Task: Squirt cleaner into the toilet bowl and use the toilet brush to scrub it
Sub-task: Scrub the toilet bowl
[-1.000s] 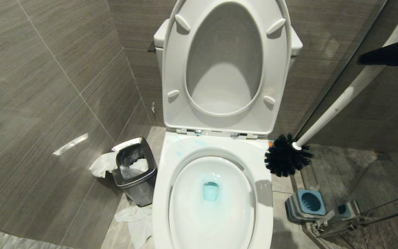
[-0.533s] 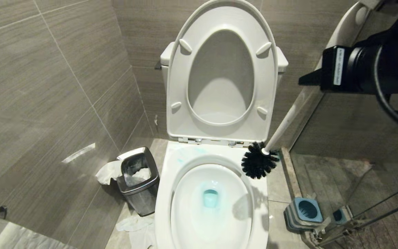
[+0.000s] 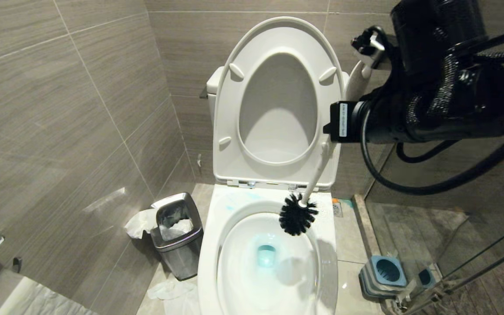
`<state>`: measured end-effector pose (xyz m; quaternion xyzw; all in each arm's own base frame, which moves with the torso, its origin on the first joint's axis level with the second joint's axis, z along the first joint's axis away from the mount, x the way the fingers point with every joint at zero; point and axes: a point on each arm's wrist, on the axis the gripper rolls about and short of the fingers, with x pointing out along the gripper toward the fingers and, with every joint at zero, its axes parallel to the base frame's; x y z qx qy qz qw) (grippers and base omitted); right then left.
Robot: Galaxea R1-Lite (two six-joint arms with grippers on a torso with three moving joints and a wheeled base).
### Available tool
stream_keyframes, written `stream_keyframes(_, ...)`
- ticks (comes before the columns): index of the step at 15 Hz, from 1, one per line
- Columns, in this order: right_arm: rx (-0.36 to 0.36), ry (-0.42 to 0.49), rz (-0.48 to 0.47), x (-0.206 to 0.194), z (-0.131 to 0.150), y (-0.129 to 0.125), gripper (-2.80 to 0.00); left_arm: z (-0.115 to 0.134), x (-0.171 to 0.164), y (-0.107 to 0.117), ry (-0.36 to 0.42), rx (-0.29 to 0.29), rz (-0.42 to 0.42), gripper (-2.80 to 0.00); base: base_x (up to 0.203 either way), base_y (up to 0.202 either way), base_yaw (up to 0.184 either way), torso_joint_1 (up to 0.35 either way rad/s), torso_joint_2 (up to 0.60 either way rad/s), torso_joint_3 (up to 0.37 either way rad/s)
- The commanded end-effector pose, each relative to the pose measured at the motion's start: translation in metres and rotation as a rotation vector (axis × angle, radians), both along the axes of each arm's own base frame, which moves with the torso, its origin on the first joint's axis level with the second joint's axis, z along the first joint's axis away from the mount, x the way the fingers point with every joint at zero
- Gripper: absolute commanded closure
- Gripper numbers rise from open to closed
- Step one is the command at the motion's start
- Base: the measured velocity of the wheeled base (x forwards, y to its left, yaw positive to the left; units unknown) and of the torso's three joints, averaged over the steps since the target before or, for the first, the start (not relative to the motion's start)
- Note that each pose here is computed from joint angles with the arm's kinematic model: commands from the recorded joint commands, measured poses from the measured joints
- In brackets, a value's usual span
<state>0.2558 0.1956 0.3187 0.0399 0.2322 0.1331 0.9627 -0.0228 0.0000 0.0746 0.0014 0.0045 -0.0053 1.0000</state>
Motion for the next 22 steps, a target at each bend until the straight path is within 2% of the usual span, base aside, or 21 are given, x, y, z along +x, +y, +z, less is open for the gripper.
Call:
stream_keyframes(1, -0.03, 0.061, 0.004, 0.033, -0.035, 0.018, 0.0, -0.001, 0.0, 0.0, 0.005, 0.0, 0.0, 0.0, 0.0, 0.0, 0.0, 0.0, 0.0, 0.0)
stream_keyframes(8, -0.055, 0.148, 0.009, 0.104, -0.122, 0.045, 0.0, -0.001, 0.0, 0.0, 0.005, 0.0, 0.0, 0.0, 0.0, 0.0, 0.0, 0.0, 0.0, 0.0)
stream_keyframes(15, -0.092, 0.203, 0.006, 0.136, -0.196, 0.065, 0.0, -0.001, 0.0, 0.0, 0.005, 0.0, 0.0, 0.0, 0.0, 0.0, 0.0, 0.0, 0.0, 0.0)
stream_keyframes(19, -0.13, 0.202, 0.015, 0.152, -0.243, 0.076, 0.0, -0.001, 0.0, 0.0, 0.005, 0.0, 0.0, 0.0, 0.0, 0.0, 0.0, 0.0, 0.0, 0.0)
stream_keyframes(22, -0.153, 0.139, 0.012, 0.166, -0.266, 0.085, 0.0, -0.001, 0.0, 0.0, 0.005, 0.0, 0.0, 0.0, 0.0, 0.0, 0.0, 0.0, 0.0, 0.0)
